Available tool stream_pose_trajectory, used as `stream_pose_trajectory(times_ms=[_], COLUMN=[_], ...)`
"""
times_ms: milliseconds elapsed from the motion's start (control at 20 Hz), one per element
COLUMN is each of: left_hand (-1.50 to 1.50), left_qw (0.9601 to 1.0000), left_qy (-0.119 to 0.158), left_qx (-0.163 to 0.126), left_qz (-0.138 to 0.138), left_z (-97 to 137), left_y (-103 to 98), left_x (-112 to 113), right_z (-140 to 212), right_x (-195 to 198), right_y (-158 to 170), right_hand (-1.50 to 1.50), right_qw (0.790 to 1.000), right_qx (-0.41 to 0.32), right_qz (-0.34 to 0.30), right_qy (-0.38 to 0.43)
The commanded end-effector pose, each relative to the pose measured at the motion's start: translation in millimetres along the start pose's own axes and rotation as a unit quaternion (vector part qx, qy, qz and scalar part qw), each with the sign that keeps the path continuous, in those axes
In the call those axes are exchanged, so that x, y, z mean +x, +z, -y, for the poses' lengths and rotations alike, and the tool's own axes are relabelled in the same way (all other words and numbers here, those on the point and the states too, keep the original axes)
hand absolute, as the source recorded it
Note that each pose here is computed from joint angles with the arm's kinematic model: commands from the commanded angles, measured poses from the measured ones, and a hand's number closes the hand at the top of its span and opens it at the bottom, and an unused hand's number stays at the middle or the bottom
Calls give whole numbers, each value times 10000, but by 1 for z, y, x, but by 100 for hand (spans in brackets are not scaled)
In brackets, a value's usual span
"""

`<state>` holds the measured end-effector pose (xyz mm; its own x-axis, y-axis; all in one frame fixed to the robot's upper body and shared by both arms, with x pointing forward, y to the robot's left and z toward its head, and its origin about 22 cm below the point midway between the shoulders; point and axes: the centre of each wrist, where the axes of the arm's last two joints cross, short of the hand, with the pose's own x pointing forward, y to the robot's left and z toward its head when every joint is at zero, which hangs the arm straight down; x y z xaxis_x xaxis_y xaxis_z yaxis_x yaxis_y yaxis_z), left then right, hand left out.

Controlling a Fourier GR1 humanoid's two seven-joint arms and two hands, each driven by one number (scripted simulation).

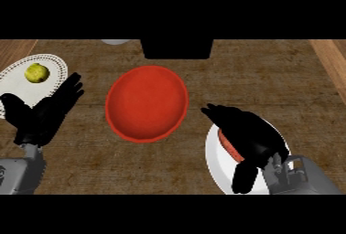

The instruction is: Pick the sweet potato from the plate and place it in the bowl

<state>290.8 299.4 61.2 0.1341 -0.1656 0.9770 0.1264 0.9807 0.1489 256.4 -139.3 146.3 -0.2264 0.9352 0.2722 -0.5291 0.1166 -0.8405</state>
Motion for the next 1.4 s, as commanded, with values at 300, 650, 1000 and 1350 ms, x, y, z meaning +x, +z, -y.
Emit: stream_pose_trajectory(times_ms=[300, 650, 1000, 1350], left_hand=[0, 0, 0, 0], left_qw=[10000, 10000, 10000, 10000], left_qy=[42, -22, 62, -8], left_qx=[18, -60, -7, 0], left_qz=[3, -15, 36, 21], left_z=[0, -12, -4, -6], left_y=[-7, 12, 6, -16], left_x=[2, -7, 8, -2], right_z=[-6, -21, -38, -33], right_x=[-11, -18, -9, -43], right_y=[-7, -23, -38, -67], right_hand=[-150, -150, -150, -150], right_qw=[9979, 9980, 9964, 9949], right_qx=[166, 188, 347, 510], right_qz=[-508, -515, -720, -841], right_qy=[373, 329, 286, 237])
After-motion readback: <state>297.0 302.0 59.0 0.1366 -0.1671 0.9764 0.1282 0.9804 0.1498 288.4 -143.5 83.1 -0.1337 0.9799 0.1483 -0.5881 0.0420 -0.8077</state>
